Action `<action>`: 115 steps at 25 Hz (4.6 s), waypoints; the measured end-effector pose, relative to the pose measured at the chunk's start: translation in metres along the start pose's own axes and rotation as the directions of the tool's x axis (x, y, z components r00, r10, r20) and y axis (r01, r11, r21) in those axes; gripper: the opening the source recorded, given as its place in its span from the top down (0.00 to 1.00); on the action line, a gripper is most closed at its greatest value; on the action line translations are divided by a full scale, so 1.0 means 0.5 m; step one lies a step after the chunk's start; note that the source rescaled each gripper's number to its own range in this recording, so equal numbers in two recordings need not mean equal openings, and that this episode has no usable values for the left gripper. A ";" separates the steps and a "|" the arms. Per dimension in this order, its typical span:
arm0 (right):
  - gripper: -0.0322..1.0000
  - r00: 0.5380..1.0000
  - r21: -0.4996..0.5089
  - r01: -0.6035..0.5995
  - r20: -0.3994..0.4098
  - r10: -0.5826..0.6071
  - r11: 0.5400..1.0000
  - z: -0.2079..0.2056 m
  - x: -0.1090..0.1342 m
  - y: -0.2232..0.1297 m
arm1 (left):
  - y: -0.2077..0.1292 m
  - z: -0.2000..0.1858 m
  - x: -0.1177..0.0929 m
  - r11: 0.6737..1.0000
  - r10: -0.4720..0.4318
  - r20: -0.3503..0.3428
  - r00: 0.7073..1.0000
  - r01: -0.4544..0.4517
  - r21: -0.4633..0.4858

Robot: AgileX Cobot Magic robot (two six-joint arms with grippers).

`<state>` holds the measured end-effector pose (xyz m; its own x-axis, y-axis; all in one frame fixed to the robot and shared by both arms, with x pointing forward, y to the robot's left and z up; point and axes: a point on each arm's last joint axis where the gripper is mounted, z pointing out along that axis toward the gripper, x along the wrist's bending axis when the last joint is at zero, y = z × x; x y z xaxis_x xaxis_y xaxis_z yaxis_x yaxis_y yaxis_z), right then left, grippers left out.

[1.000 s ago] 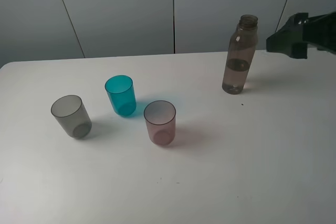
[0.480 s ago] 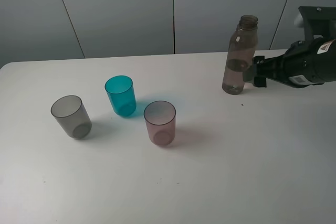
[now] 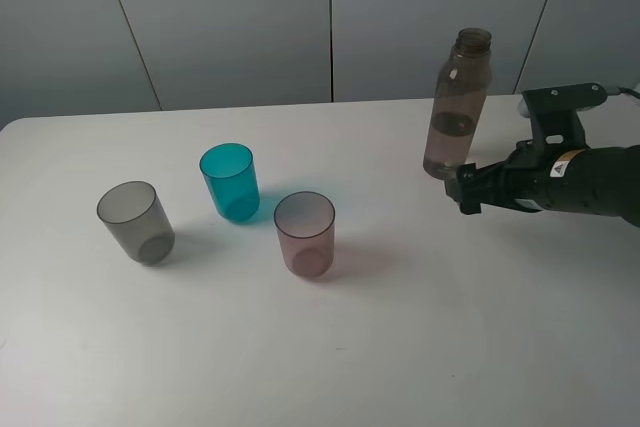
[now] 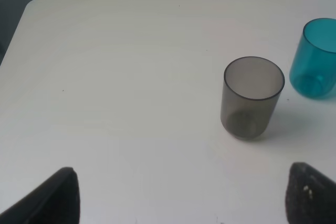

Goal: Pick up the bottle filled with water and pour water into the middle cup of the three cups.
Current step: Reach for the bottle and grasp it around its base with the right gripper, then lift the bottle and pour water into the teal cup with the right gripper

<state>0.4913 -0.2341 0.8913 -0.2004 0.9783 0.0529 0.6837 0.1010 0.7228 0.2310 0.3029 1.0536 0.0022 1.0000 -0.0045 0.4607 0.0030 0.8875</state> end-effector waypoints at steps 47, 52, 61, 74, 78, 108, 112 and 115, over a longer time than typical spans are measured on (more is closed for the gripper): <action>0.00 0.999 -0.438 -0.041 -0.014 0.038 0.898 0.166 -0.004 0.044 | 0.000 0.000 0.000 1.000 -0.002 0.000 1.000 0.002 0.000; 0.00 0.999 -0.470 -0.042 -0.014 0.040 0.881 0.179 -0.004 0.050 | 0.000 0.000 0.000 1.000 -0.002 0.000 1.000 0.002 0.000; 0.00 0.999 -0.491 -0.043 -0.015 0.041 0.870 0.194 -0.004 0.063 | 0.000 0.000 0.000 1.000 0.000 0.000 1.000 0.000 0.000; 0.21 0.999 -0.493 -0.042 -0.014 0.040 0.869 0.198 -0.004 0.064 | 0.000 0.000 0.000 1.000 0.000 0.000 1.000 0.000 0.000; 0.94 0.999 -0.487 -0.038 -0.011 0.037 0.872 0.198 -0.004 0.063 | 0.000 0.000 0.000 1.000 0.000 0.000 1.000 0.000 0.000; 0.96 0.953 -0.548 0.244 -0.017 -0.302 0.800 0.085 0.108 0.167 | 0.000 0.000 0.000 1.000 0.000 0.000 1.000 0.000 0.000; 0.96 0.911 -0.500 0.350 -0.018 -0.413 0.793 0.089 0.172 0.179 | 0.000 0.000 0.000 1.000 0.000 0.000 1.000 0.000 0.000; 0.96 0.874 -0.487 0.412 -0.026 -0.485 0.770 0.089 0.217 0.201 | 0.000 0.000 0.000 1.000 0.000 0.000 1.000 0.000 0.000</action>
<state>0.5692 -0.1097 0.9391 -0.5247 0.8017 -0.2861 0.1024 0.3931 0.9138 0.2310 0.3029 1.0536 0.0020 1.0000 -0.0048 0.4607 0.0034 0.8875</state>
